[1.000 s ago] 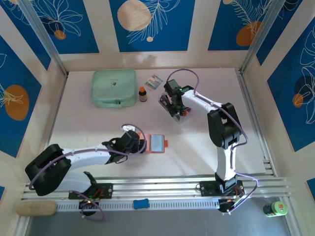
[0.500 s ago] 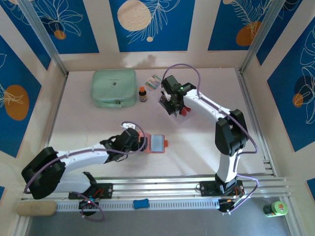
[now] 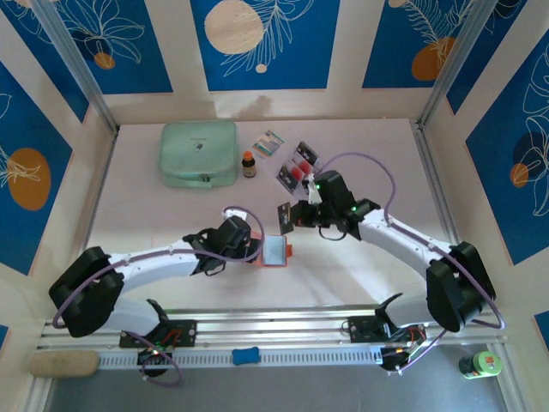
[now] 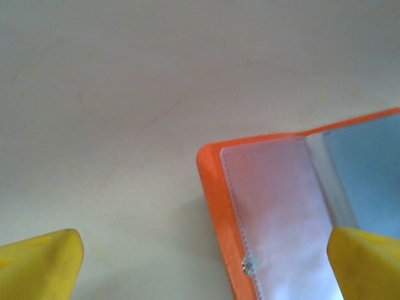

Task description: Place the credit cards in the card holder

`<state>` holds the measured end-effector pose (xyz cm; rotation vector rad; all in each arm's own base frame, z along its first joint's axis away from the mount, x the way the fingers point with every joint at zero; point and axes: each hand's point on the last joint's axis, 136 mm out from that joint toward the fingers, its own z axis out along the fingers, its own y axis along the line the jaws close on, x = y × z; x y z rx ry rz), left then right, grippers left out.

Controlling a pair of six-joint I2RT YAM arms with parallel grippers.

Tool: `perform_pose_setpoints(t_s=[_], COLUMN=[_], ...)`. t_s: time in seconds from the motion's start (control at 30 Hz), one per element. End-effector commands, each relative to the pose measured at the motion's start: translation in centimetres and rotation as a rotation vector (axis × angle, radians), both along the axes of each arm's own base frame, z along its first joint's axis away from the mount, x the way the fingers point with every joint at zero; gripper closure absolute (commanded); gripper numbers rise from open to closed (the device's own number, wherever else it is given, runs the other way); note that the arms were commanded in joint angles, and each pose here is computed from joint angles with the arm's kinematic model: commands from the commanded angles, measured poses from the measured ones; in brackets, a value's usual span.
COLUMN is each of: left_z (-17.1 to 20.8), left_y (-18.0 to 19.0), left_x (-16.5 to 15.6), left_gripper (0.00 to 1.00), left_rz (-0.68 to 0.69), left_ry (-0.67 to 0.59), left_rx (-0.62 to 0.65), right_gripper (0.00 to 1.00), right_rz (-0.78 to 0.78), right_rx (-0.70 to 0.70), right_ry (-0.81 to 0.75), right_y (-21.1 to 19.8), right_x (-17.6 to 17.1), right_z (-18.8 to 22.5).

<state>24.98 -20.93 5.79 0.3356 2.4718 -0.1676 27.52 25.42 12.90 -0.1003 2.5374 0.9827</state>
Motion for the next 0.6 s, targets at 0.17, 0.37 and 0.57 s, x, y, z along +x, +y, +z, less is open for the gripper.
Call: perform_pose_setpoints(t_s=[0.17,0.37,0.57], left_z=[-1.1,-1.9,-2.5], left_y=[2.3,3.1,3.5], left_x=[-0.6,-1.1,-1.4], left_gripper=[0.0,0.0,0.0], left_rz=[0.047,0.081,0.096], left_ry=[0.023,0.038,0.056], left_rx=[0.082,0.089,0.097], right_gripper=[1.0,1.0,1.0], right_rz=[-0.015,-0.041,-0.056], right_rx=[0.242,0.229,0.217], right_ry=[0.006,0.01,0.001], right_y=[3.9,4.5,4.8], right_x=[-2.1,-2.7,-2.8], right_z=[-0.8,-3.3,-4.4])
